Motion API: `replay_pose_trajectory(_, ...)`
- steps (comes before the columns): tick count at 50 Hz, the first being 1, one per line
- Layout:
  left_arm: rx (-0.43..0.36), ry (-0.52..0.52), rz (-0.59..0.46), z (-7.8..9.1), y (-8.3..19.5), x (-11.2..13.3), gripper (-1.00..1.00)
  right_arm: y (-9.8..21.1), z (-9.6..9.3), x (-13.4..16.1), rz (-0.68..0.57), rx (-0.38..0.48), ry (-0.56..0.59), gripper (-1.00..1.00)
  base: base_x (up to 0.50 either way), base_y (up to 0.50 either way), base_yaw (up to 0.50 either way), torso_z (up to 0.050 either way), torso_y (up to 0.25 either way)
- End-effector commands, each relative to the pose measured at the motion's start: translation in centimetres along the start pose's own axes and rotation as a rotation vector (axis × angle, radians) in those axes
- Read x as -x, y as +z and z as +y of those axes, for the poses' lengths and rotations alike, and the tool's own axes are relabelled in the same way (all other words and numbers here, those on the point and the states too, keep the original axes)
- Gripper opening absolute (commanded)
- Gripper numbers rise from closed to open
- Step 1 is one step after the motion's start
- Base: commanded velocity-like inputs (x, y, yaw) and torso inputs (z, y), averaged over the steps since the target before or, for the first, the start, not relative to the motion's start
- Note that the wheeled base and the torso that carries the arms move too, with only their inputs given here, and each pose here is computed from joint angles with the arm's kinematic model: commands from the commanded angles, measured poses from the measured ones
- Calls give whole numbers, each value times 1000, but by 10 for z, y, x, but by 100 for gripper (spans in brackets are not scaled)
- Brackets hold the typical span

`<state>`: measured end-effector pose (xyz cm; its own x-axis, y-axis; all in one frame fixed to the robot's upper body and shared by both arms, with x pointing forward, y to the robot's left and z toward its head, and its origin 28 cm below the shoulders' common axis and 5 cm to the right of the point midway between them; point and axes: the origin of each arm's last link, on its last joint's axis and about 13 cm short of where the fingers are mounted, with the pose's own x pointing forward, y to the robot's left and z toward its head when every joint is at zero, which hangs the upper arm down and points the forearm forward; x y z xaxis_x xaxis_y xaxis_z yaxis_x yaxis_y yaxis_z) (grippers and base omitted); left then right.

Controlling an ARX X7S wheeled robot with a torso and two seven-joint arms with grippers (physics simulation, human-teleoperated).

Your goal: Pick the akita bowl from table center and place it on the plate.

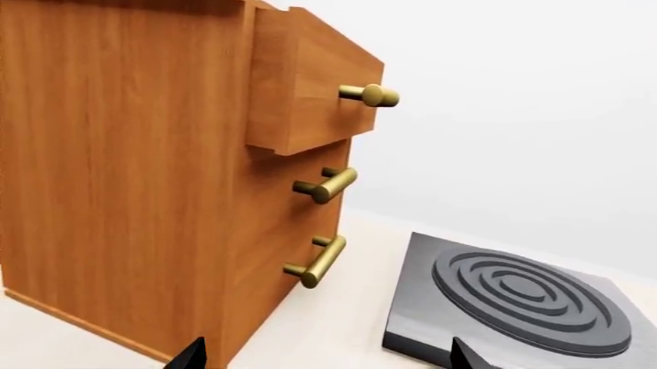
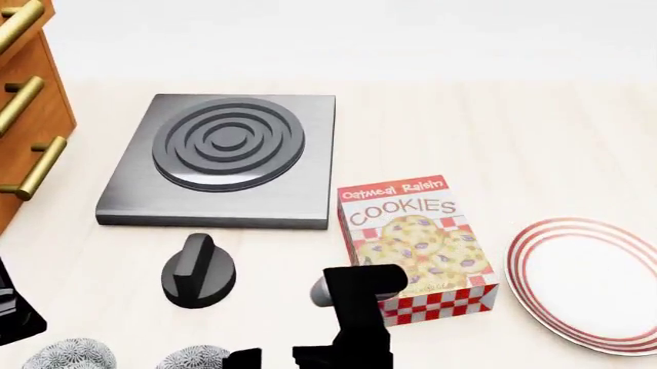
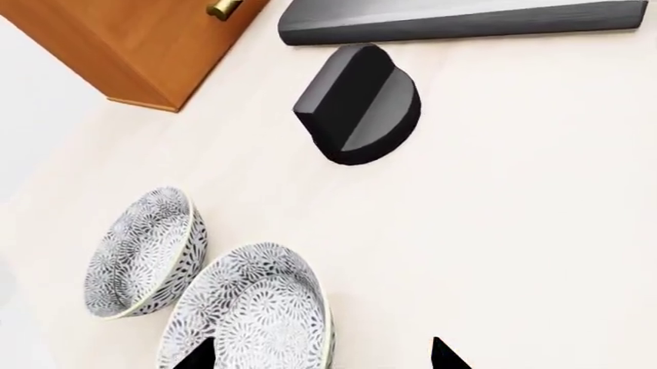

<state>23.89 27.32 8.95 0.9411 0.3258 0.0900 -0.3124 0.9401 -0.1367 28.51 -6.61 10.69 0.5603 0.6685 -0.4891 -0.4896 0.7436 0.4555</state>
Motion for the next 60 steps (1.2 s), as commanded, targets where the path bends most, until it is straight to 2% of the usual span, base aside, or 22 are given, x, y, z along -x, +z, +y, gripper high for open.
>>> replay_pose_trajectory(1, 3, 3, 1, 1, 0, 0, 100, 2, -1, -4, 26, 13, 11, 100, 0, 0, 0, 0, 0)
replay_pose_trajectory(26, 6, 12, 6, 4, -3, 3, 100, 5, -12, -14, 50, 13, -9, 100, 0, 0, 0, 0, 0)
replay_pose_trajectory(60, 14, 25, 7, 7, -3, 2, 100, 3, -14, -30, 116, 31, 30, 100, 0, 0, 0, 0, 0)
